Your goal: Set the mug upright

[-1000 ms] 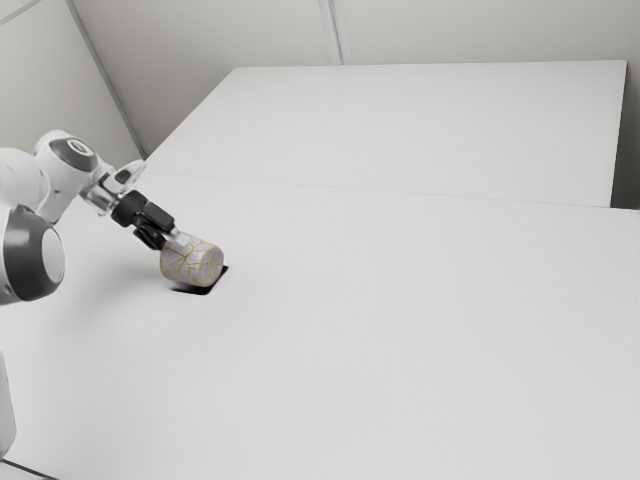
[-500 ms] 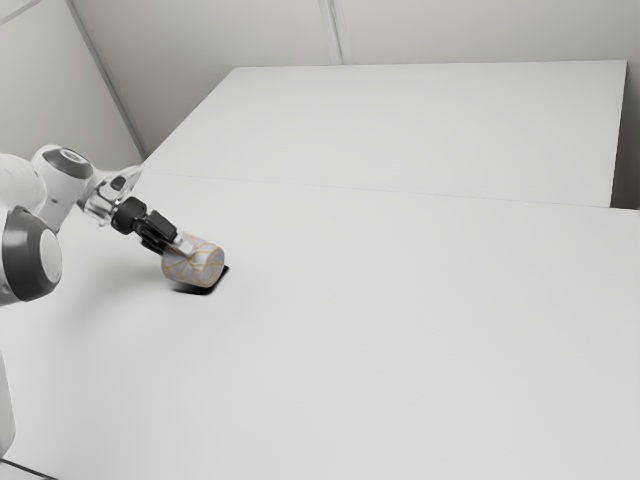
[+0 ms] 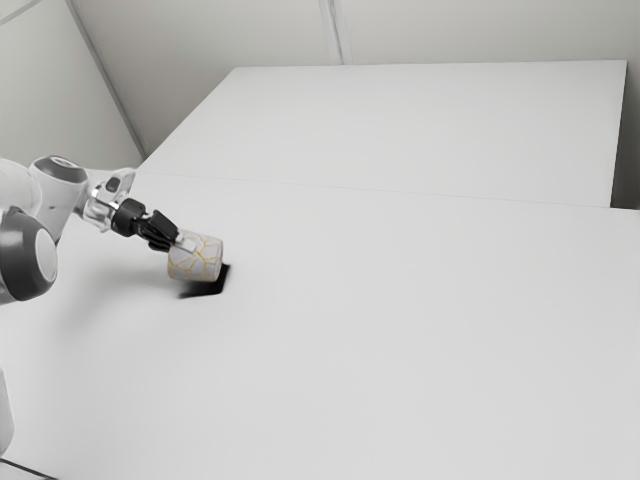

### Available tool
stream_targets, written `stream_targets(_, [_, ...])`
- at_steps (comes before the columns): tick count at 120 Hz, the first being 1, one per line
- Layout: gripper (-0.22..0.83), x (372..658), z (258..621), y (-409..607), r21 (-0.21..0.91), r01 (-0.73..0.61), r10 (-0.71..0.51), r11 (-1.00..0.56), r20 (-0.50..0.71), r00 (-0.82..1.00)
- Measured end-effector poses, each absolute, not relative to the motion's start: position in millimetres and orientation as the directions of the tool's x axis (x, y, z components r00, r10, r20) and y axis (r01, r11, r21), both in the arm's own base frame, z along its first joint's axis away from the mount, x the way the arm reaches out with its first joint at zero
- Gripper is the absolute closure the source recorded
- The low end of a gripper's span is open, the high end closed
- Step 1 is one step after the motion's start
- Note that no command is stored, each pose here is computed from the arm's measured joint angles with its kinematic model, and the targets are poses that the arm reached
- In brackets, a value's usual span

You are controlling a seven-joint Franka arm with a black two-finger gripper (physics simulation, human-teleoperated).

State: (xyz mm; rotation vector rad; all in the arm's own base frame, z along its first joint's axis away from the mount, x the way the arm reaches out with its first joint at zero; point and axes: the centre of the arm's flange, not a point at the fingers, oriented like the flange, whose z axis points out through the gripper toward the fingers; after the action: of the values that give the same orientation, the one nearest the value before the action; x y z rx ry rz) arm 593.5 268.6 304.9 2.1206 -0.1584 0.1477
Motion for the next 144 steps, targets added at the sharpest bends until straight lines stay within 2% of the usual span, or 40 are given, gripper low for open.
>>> stream_targets(28, [0.77,601,347,252,0.782,-0.164,-0.074,-0.602,0.149,0.986])
stream_targets(51, [0.78,590,392,193,0.638,-0.104,-0.099,-0.763,0.043,0.994])
stream_targets(93, [0.78,586,409,93,0.333,0.052,0.022,-0.942,-0.095,0.995])
stream_targets(119, [0.78,568,399,70,0.191,0.211,0.185,-0.959,-0.142,0.972])
stream_targets(144, [0.78,562,386,60,0.100,0.341,0.320,-0.935,-0.178,0.930])
